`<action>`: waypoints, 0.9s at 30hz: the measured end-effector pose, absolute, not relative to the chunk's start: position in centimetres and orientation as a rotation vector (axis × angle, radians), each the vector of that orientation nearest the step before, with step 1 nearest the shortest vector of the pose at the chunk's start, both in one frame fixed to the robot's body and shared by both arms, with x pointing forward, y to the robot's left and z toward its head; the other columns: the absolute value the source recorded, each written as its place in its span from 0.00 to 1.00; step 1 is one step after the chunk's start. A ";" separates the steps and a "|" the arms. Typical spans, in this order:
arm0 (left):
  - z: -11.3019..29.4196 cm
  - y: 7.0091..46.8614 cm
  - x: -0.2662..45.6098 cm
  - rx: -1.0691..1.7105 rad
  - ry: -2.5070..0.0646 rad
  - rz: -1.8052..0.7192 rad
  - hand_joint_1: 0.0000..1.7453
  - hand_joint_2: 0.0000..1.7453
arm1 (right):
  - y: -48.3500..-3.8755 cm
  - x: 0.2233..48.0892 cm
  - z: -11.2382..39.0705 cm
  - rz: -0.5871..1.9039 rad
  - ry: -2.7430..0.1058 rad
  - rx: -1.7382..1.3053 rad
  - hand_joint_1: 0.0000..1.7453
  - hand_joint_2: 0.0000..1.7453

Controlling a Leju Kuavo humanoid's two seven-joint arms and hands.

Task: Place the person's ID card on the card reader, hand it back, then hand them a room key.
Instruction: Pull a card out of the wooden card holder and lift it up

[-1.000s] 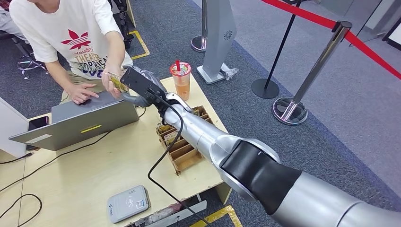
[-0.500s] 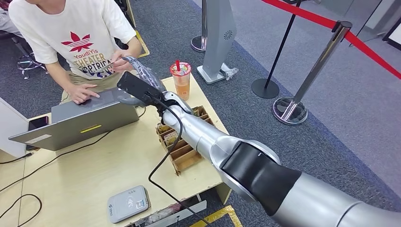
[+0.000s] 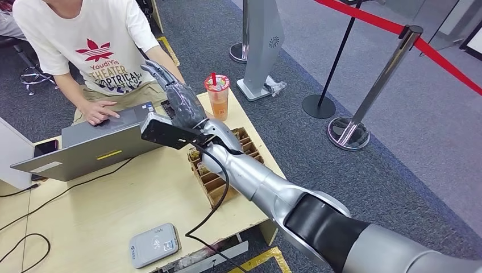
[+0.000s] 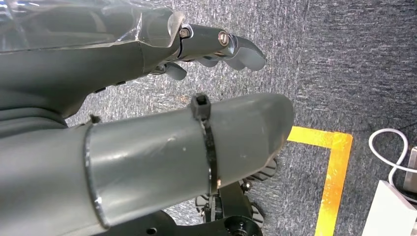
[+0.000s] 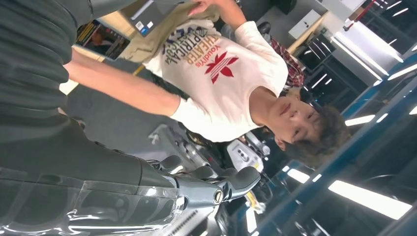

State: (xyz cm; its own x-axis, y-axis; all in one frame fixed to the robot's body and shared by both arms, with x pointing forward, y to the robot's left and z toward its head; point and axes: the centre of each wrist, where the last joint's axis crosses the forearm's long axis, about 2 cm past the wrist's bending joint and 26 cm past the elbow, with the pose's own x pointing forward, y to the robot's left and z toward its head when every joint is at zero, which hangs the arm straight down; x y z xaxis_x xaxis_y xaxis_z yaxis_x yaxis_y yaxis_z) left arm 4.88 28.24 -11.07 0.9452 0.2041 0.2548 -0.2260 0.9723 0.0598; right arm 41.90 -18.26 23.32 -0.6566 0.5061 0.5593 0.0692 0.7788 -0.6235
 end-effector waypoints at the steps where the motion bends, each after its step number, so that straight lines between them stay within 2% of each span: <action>1: -11.1 28.2 4.9 0.089 -0.250 0.220 0.00 0.00 | -18.4 41.5 23.1 0.749 -2.210 -0.440 0.00 1.00; 5: -11.1 28.2 4.8 0.087 -0.253 0.219 0.00 0.00 | -18.9 40.0 22.0 0.803 -2.212 -0.492 0.01 1.00; 9: -11.1 28.3 4.8 0.083 -0.255 0.214 0.00 0.00 | -19.6 38.8 20.4 0.832 -2.191 -0.514 0.07 1.00; 15: -11.1 28.3 4.8 0.080 -0.255 0.210 0.00 0.00 | -20.8 37.6 18.3 0.856 -2.143 -0.546 0.05 1.00; 23: -11.1 28.3 4.8 0.081 -0.254 0.212 0.00 0.00 | -22.6 37.1 16.7 0.877 -2.112 -0.618 0.14 1.00; 27: -11.1 28.3 4.8 0.081 -0.254 0.212 0.00 0.00 | -23.2 37.0 16.3 0.895 -2.105 -0.672 0.13 1.00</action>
State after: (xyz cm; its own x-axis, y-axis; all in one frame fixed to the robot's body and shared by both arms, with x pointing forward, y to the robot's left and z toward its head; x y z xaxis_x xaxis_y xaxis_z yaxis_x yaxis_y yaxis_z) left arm 4.79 28.27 -11.08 0.9457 0.1982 0.2578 -0.2186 0.9744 0.0528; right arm 37.02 -23.17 16.33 -0.5894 0.6876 0.4241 0.1717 0.6196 -0.7659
